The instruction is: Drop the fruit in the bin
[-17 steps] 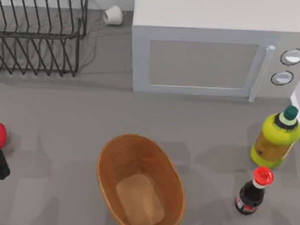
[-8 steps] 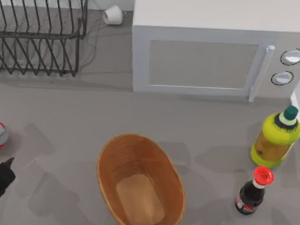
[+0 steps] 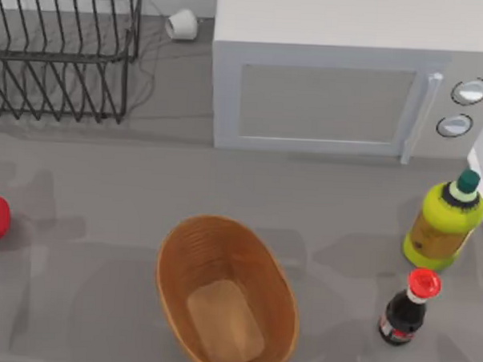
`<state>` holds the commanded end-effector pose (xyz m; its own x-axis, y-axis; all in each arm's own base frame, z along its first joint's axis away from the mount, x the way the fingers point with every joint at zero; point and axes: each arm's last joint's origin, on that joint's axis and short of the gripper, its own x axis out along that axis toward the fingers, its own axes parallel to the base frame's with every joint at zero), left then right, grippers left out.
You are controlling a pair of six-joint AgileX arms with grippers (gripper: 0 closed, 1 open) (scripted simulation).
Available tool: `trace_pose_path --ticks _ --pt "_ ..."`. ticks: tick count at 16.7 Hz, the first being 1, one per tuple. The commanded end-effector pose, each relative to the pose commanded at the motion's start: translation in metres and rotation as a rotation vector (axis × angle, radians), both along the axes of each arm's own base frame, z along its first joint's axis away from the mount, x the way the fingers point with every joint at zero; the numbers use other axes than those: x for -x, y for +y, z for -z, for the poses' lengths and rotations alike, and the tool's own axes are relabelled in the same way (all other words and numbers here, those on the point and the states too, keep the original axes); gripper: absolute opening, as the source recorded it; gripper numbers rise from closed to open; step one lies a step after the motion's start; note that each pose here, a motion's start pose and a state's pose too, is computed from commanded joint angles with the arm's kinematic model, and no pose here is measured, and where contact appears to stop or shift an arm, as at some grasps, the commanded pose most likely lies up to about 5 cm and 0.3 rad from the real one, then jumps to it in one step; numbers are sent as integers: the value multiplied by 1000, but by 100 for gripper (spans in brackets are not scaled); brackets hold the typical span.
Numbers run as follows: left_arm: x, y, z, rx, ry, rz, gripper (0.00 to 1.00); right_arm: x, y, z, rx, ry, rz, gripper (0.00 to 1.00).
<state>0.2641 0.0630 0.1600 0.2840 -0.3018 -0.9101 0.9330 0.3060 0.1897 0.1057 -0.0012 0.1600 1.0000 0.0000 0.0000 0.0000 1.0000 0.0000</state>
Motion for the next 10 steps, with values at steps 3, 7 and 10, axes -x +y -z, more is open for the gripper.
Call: trace_pose_path --ticks 3,7,10 --pt "-18 24 3 32 19 50 100 0 0 0 0 0 0 100" --pt "-24 34 3 48 26 54 100 0 0 0 0 0 0 100" --pt "-24 33 2 46 23 57 100 0 0 0 0 0 0 100"
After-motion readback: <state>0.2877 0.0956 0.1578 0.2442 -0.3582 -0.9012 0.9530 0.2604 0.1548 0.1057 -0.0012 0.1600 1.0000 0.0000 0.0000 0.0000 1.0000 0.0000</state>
